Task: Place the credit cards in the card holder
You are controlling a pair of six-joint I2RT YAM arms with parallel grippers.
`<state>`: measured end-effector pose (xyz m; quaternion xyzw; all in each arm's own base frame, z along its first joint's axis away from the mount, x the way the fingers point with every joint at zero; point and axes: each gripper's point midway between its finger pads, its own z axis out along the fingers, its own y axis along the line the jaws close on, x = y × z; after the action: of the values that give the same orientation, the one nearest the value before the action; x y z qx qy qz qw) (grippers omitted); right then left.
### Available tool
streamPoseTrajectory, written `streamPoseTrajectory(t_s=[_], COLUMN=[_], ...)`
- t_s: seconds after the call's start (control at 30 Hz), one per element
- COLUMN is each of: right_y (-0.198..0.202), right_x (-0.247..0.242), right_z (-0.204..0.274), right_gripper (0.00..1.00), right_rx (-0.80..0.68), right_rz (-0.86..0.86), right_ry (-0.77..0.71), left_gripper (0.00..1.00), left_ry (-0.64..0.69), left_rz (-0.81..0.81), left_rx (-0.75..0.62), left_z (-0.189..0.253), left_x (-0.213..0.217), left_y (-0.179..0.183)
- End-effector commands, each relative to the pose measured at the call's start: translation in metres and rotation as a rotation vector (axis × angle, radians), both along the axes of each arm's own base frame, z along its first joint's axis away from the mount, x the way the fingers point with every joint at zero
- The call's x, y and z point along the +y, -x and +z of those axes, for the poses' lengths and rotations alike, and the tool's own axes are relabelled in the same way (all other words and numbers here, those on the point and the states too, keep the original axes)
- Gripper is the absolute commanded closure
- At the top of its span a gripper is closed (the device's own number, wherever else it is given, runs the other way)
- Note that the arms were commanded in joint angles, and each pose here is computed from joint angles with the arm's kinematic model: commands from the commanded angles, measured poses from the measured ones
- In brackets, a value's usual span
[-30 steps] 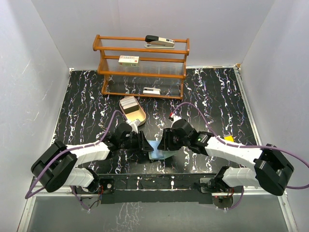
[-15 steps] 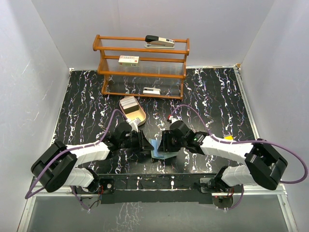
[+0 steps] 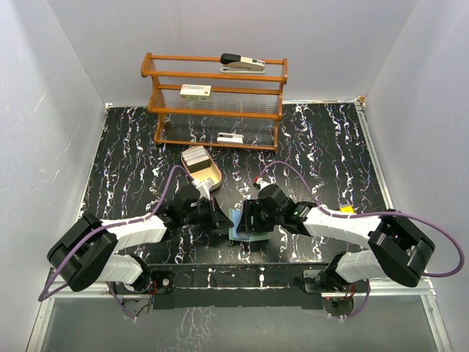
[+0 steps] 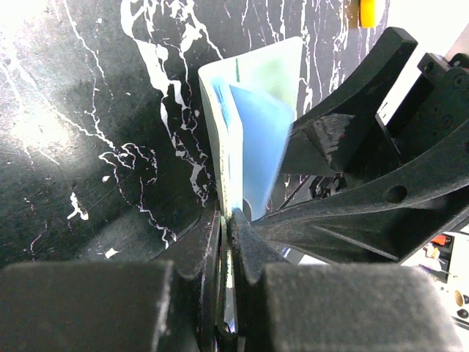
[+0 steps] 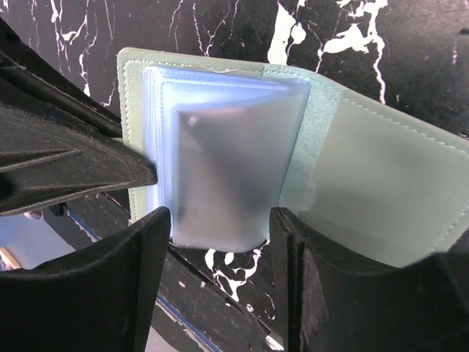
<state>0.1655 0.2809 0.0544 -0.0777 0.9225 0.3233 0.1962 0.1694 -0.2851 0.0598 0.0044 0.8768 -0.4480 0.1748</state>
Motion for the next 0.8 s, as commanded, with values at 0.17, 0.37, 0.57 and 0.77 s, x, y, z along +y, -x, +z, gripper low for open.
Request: streamPoseTrajectory(t_s=[0.17,0.37,0.57,0.77], right_y=[-0.005,-0.008,-0.011,-0.016], right_x=[0.012,0.01,0.002,-0.016], right_z=[0.01,0.004,-0.003,0.0], right_gripper=[0.42,0.44,0.49,0.48], right_rx=[-0.035,-0.028,-0.03,-0.046], right_rz=[0.021,0.007,-0.025,-0.081], right_ry=[-0.059,-0.028,0.027,0.113], left_gripper=[1.0,1.0,1.0,1.0], left_ry=[0.059,0.067,0.068,0.044], left_rz=[-0.025,-0.024,-0.025,-0.022], left_rx=[-0.032,-0.031,-0.025,-0.018], left_z=[0.014,0.014,0.015,0.009], left_x=[-0.007,-0.008,-0.008,-0.005], left_y=[0.0,0.001,0.001,0.002])
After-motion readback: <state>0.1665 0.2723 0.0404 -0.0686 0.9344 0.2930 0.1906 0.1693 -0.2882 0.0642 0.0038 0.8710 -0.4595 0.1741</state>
